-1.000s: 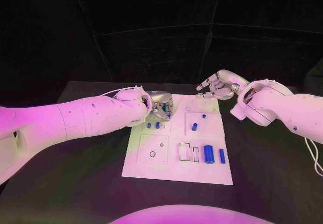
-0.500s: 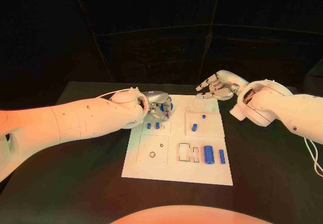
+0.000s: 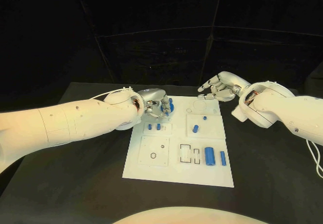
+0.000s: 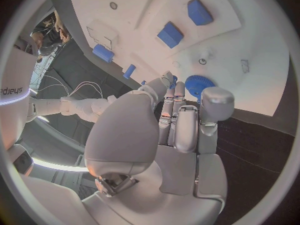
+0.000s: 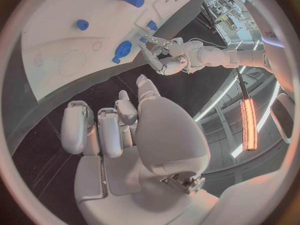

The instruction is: Assemble the parts on the task board

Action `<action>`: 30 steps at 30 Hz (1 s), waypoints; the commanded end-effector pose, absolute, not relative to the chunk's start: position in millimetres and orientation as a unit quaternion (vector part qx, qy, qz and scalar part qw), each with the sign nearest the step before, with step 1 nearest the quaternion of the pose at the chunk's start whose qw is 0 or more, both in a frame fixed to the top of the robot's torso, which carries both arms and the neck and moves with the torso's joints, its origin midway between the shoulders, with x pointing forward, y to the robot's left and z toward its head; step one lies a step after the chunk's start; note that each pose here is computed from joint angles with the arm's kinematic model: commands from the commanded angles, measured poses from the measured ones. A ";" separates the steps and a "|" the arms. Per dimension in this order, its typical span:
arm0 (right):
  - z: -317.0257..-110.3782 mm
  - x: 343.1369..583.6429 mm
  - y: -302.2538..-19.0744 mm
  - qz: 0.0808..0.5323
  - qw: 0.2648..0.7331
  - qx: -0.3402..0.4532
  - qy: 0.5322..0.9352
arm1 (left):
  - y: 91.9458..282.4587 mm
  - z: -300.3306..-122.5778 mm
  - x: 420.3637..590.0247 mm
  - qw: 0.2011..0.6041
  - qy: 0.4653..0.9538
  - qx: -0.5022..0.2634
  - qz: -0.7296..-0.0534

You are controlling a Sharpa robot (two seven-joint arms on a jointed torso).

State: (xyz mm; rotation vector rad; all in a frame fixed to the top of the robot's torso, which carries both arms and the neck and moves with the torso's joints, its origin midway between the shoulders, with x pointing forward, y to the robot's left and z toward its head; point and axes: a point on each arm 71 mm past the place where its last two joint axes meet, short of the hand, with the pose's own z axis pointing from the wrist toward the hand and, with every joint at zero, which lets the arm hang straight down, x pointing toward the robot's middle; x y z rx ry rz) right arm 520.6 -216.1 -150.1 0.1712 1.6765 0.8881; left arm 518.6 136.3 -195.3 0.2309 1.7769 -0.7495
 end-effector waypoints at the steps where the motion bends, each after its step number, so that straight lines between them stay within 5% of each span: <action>1: -148.0 520.9 -217.0 0.382 0.585 0.072 0.712 | 140.9 -193.5 517.3 0.562 0.757 0.089 -0.322; 11: -148.2 521.0 -217.3 0.381 0.584 0.072 0.713 | 163.1 -198.0 519.3 0.542 0.783 0.077 -0.296; 30: -147.5 520.5 -216.1 0.384 0.586 0.070 0.710 | 172.6 -201.4 528.4 0.540 0.794 0.068 -0.272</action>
